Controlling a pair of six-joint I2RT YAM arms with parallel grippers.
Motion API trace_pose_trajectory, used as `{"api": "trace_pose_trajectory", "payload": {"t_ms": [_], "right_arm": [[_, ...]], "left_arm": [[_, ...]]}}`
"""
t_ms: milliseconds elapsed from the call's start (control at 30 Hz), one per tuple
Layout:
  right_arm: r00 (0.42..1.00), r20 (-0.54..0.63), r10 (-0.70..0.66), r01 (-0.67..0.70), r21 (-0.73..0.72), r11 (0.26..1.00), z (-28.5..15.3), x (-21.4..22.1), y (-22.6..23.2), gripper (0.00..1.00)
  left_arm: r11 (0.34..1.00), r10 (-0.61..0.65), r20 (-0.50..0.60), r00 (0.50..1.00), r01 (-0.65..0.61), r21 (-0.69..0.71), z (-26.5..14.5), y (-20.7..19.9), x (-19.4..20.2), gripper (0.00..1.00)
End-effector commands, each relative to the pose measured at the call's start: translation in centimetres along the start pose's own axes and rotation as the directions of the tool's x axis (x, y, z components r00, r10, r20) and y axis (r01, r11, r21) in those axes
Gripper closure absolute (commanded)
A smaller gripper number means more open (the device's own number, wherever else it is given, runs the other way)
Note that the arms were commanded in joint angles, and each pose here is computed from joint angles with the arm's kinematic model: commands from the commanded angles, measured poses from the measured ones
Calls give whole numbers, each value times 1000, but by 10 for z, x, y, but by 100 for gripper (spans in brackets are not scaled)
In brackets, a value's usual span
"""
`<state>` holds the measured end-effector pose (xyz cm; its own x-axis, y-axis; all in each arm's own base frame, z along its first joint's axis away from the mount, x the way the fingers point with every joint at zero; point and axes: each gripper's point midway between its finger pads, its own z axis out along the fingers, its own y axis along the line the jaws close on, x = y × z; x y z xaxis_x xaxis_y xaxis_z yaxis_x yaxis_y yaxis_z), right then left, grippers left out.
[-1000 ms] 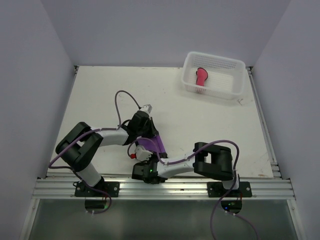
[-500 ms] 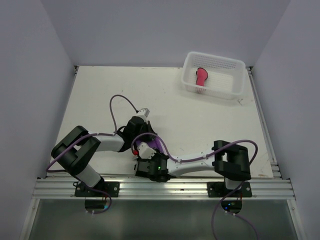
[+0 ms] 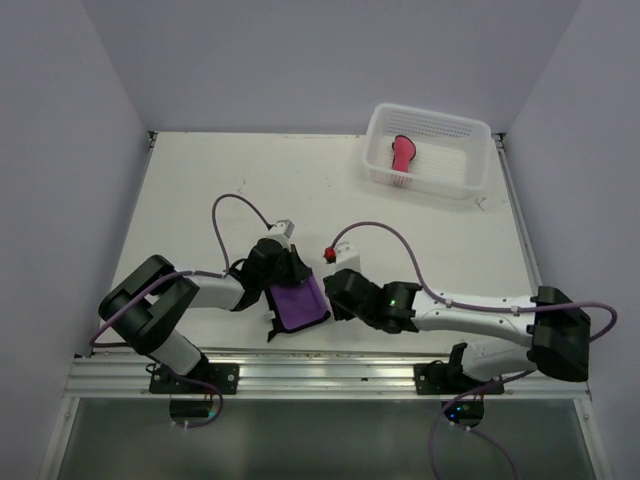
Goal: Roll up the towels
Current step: Roll the towel
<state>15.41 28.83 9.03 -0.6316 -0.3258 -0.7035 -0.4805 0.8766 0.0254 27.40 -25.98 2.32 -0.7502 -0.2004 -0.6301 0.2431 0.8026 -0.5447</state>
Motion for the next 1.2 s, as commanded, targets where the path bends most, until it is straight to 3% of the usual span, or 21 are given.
{"api": "trace_pose_trajectory", "payload": {"t_ms": [0,167,300,433,1167], "right_arm": [[961,-17,275,-275,-136,952,3,-14,-4,61],[867,-103,487,-498,-225,838,21,-20,-12,66],[798,-235,554,-601,-254,758,36,-1,1,67],[743,-283,606,-669,-277,690,48,4,11,67],[667,-385,638,-745,-308,592,64,7,35,63]], "left_arm": [[1000,25,88,996,-25,3,-5,0,-18,100],[1000,15,102,995,-16,6,-8,2,-16,100],[1000,6,109,994,-7,9,-9,4,-13,100],[1000,-3,110,994,2,15,-9,4,-12,100],[997,-57,162,985,63,-36,-17,18,-7,100]]}}
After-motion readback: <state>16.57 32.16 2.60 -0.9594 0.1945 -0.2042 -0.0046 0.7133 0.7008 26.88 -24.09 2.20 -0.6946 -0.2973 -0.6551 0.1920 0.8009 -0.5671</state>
